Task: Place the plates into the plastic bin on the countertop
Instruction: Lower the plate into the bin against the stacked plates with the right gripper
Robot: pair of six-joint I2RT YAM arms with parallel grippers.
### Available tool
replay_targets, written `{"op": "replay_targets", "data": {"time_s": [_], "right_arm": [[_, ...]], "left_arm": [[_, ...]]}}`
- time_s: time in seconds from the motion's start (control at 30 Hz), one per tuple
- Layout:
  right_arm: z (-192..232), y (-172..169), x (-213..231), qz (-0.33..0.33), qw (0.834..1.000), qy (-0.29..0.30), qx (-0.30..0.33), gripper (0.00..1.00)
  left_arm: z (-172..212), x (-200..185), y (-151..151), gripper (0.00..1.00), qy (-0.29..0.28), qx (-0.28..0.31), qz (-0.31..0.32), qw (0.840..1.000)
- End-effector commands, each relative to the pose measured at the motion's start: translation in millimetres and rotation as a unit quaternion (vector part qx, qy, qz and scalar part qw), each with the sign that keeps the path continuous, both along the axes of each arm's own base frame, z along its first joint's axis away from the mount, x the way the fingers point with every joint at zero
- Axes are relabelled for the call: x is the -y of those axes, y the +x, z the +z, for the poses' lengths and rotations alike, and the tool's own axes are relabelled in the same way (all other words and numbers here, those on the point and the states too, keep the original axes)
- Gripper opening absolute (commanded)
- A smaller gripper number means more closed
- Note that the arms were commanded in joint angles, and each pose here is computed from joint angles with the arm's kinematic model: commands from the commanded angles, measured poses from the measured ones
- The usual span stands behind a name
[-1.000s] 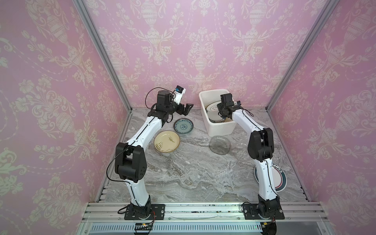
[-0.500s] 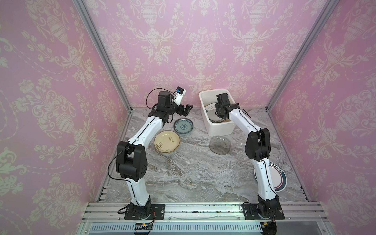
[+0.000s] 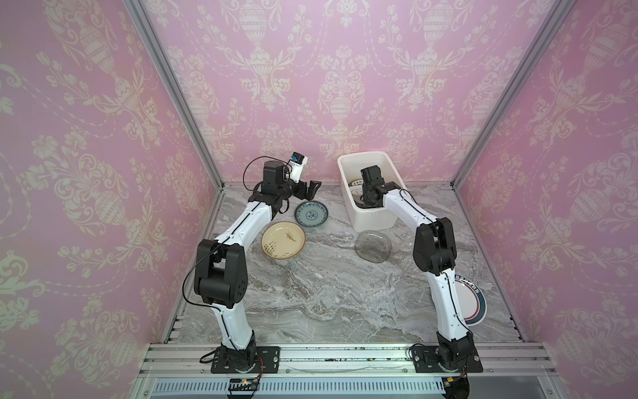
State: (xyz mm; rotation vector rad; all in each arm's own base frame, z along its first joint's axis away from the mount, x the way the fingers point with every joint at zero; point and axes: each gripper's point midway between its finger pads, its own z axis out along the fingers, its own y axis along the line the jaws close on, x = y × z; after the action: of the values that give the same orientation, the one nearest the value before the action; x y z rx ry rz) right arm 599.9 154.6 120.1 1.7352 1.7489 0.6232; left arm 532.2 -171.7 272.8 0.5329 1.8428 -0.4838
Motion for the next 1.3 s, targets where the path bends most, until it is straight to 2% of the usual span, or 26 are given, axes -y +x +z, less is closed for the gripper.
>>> {"op": "replay_targets", "data": {"time_s": [0.0,0.2,0.43,0.8,1.27], "right_arm": [[1.6,6.8,-4.0,-0.018,1.000,0.019,0.014,0.00],[-15.7,6.3,-2.7,-0.018,0.999,0.034,-0.009,0.03],[-42.1,-6.6,4.2,-0.024,0.997,0.048,-0.052,0.17],[-75.1,-12.7,12.0,-0.027,0.994,0.062,-0.087,0.20],[-106.4,-4.9,18.2,-0.029,0.991,0.075,-0.106,0.48]], "left_arm": [[26.1,-8.6,-6.9,0.99,-0.010,0.023,0.008,1.000],[26.6,-8.3,-6.1,0.99,-0.008,0.016,0.008,1.000],[26.7,-7.1,-2.5,0.99,-0.004,0.010,0.007,1.000],[30.1,-0.9,4.4,0.99,0.001,0.005,0.001,1.000],[36.8,0.7,11.0,0.99,0.023,0.007,0.003,1.000]]}}
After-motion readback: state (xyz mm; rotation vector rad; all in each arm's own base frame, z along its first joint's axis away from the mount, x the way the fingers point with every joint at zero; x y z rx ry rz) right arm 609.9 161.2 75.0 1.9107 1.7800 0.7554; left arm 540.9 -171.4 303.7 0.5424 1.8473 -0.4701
